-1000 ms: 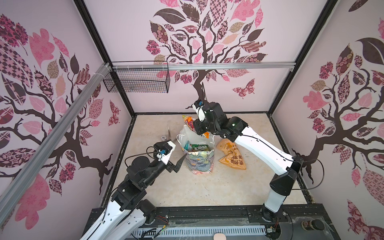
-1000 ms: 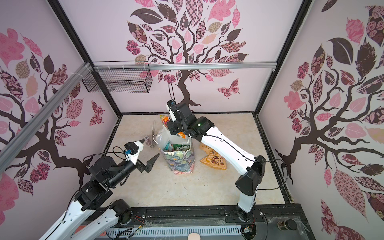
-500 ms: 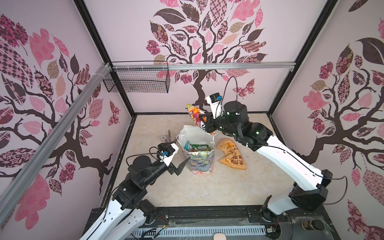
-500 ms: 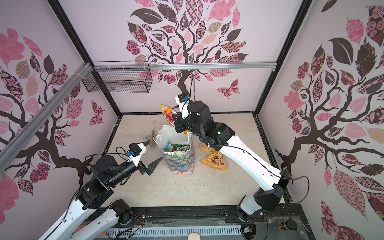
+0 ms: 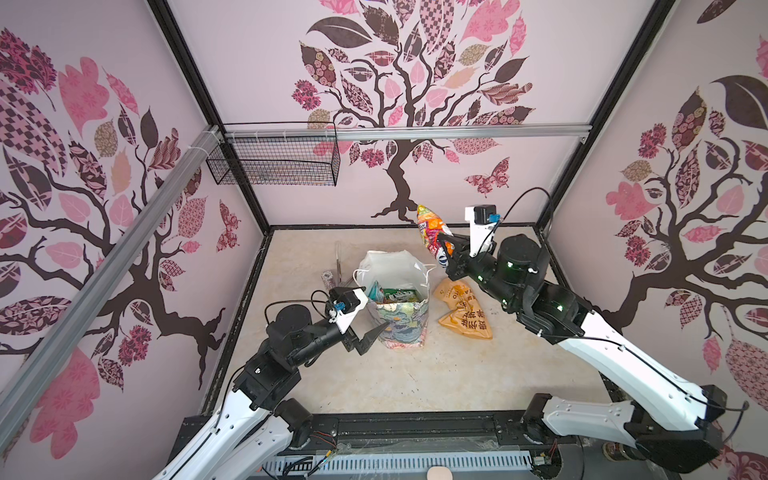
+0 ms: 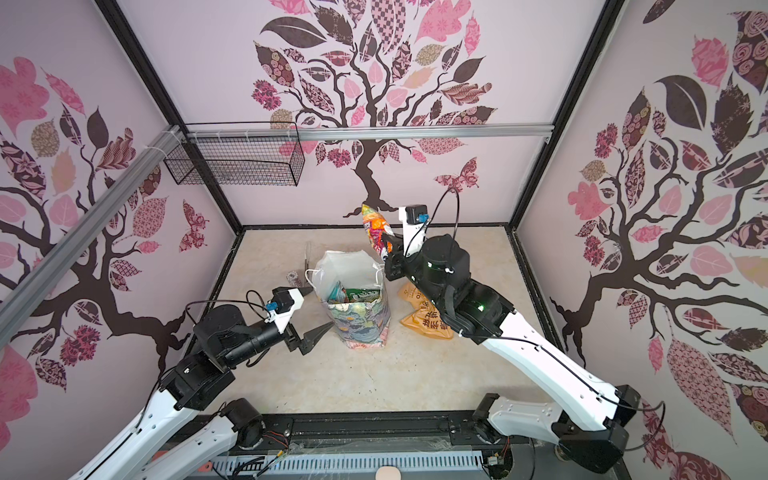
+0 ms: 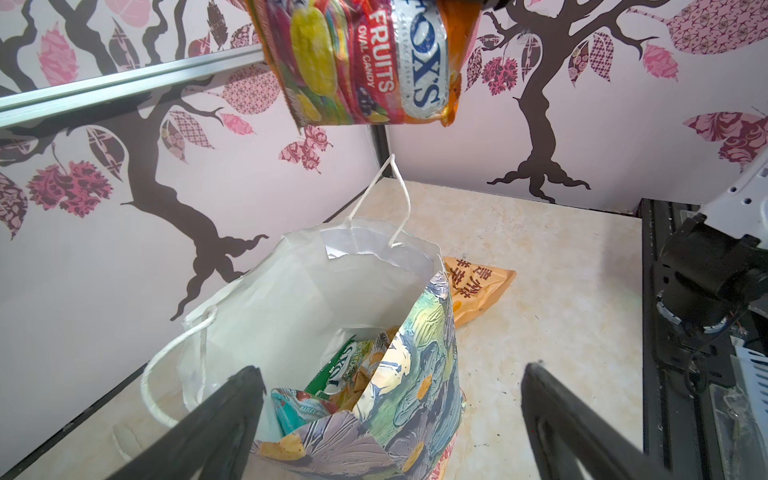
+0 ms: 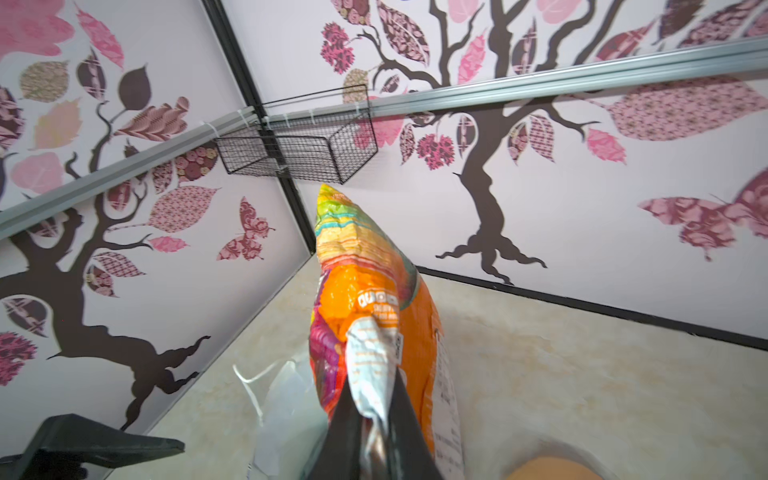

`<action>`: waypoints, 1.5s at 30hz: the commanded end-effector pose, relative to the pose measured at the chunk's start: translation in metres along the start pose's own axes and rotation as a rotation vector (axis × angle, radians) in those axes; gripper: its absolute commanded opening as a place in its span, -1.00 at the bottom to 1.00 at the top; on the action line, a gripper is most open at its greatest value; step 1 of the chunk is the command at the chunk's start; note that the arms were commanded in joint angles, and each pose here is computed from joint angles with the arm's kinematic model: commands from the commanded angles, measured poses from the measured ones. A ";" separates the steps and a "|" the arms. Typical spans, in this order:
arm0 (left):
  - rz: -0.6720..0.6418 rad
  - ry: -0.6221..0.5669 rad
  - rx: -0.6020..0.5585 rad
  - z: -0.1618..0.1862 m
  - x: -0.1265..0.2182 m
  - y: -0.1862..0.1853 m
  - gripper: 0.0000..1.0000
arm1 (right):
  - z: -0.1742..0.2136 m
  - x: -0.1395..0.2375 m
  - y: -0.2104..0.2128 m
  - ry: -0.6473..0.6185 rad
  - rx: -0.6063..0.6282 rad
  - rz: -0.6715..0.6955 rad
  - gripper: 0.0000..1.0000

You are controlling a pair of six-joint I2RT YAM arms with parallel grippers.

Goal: Take the snacks out of the paper bag
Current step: 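Lower the orange candy packet onto the table beside the chip packet and release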

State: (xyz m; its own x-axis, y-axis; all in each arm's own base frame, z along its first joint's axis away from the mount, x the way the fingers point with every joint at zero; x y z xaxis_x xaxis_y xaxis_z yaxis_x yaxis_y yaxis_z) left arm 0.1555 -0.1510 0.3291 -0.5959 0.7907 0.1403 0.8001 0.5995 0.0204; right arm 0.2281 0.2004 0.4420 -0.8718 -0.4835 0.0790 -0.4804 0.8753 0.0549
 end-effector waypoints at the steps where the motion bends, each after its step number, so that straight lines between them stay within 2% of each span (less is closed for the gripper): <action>1: 0.012 -0.004 0.001 0.002 -0.003 0.000 0.96 | -0.024 0.026 -0.021 -0.163 -0.050 0.134 -1.00; 5: 0.004 0.007 0.004 0.004 -0.005 0.001 0.96 | -0.006 0.031 -0.031 -0.155 -0.048 0.202 -1.00; 11: 0.000 0.024 0.007 0.007 -0.009 0.003 0.97 | 0.029 0.018 -0.042 -0.058 -0.018 0.278 -1.00; 23: 0.023 0.017 0.020 0.004 -0.008 0.000 0.97 | 0.129 -0.024 -0.114 0.182 -0.077 0.459 -1.00; 28: -0.009 0.011 0.010 0.003 -0.004 0.002 0.96 | 0.174 -0.025 -0.164 0.219 -0.313 0.532 -1.00; 31: -0.017 0.008 0.007 0.002 -0.003 0.003 0.97 | 0.200 -0.022 -0.186 0.244 -0.397 0.610 -1.00; 37: -0.018 0.008 0.010 0.002 -0.003 0.003 0.97 | 0.233 -0.019 -0.199 0.312 -0.374 0.706 -1.00; 45: -0.031 0.009 0.009 0.002 -0.002 0.004 0.96 | 0.271 -0.014 -0.200 0.402 -0.361 0.738 -1.00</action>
State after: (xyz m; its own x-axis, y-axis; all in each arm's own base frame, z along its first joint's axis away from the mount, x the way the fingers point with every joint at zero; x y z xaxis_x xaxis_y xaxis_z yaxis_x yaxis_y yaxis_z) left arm 0.1601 -0.1523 0.3252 -0.6074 0.7782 0.1596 0.7896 0.6134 0.0142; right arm 0.3059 0.0367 0.1629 -0.8073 0.1469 0.5716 0.2803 0.9477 0.1524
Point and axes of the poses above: each gripper's point midway between its finger pads, its own x axis back along the fingers, its own y axis along the line the jaws close on, z = x × y, the point moved 7 cm from there along x, back along the fingers, and after that the axes turned 10 degrees about x, right-handed, at the moved point
